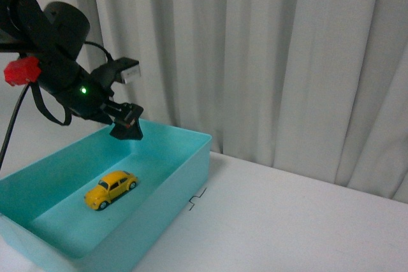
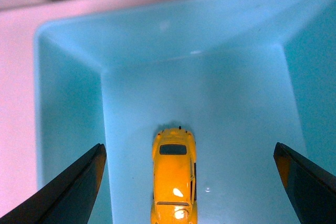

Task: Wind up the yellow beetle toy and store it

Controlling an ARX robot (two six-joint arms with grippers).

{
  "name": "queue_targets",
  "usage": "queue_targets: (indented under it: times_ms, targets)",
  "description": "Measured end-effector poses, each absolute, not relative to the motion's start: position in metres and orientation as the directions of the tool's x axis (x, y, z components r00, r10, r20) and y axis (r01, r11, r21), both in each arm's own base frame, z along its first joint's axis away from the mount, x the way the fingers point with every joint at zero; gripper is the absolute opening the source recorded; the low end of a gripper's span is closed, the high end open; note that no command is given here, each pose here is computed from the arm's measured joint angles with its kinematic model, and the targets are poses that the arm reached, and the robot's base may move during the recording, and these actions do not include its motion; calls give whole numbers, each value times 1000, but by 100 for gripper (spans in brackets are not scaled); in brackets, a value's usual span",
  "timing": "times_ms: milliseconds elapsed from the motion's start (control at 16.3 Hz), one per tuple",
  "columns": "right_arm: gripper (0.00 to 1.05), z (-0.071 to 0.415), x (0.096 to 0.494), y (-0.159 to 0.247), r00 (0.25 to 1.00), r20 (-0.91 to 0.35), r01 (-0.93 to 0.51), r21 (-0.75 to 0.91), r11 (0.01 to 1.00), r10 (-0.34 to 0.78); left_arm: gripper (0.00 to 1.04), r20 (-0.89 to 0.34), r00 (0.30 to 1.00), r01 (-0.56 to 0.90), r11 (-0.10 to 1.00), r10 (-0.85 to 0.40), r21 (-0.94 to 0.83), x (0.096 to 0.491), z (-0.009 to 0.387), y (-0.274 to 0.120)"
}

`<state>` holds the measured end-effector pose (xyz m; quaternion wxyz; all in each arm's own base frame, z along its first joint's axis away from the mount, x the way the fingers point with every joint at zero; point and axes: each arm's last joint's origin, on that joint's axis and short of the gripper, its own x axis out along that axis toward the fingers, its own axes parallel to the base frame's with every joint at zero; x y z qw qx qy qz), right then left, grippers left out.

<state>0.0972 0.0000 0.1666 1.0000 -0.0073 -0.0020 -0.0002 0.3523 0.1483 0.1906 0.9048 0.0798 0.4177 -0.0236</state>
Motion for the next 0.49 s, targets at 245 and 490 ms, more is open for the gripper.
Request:
queue_targets:
  times_ms: [245,490]
  targets:
    - [98,167,97,0,1000,4,0,-15,1000,0,98,-654,756,154,975,-10,163,316,227,139]
    - [98,167,97,0,1000,4,0,-15,1000,0,98,-478,876,199,955,-72,220,247,276,114]
